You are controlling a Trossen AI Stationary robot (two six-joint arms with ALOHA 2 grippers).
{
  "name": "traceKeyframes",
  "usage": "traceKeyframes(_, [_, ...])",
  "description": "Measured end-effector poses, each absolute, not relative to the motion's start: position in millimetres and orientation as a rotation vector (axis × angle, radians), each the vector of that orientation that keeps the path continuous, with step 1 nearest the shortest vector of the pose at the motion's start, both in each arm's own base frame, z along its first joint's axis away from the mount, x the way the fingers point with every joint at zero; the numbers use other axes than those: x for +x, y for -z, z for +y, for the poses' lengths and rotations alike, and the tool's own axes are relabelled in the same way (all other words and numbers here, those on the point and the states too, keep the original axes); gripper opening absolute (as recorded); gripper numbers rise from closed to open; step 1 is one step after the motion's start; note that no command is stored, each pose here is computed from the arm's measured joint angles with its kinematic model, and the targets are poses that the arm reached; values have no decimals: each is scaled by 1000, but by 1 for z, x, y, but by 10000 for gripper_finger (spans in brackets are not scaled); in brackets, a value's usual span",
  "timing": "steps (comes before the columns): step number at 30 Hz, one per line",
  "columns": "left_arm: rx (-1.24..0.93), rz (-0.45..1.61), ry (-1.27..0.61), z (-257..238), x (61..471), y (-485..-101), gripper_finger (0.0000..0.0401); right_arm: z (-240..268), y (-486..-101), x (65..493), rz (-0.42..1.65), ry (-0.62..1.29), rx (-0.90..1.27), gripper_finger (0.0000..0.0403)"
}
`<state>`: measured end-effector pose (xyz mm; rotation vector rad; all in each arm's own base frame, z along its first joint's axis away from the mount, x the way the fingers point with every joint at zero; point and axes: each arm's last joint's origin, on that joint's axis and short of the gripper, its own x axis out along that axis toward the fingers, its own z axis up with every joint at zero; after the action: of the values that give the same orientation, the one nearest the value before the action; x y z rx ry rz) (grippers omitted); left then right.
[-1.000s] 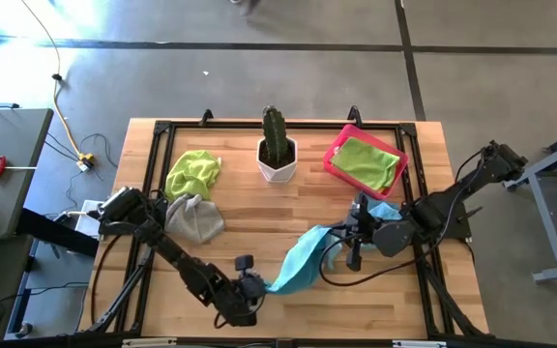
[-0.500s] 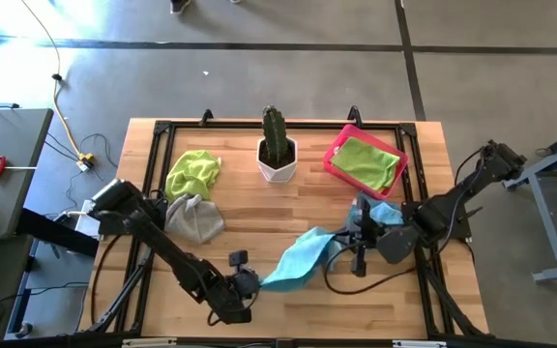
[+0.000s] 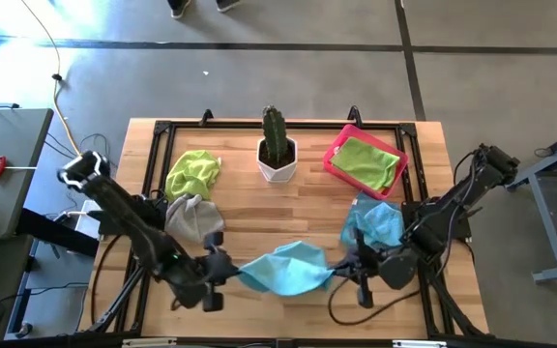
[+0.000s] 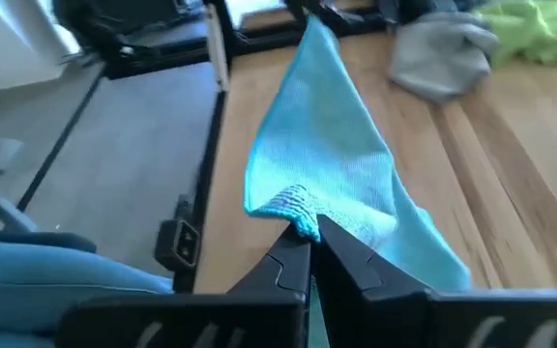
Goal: Fold microfiber towels
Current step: Fold the bottom blue microfiber towel
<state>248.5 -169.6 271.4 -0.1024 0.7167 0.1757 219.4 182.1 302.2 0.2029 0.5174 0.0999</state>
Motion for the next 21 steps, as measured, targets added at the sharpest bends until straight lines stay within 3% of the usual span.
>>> traceKeyframes(6, [-81, 604, -127, -153, 220, -313, 0, 175, -316, 222, 435, -2, 8, 0])
traceKeyframes(12, [145, 581, -359, -121, 205, -322, 0, 149, -327, 233, 418, 243, -353, 0])
traceKeyframes(21, [426, 687, -573, -87, 215, -313, 0, 102, -323, 251, 555, 432, -627, 0])
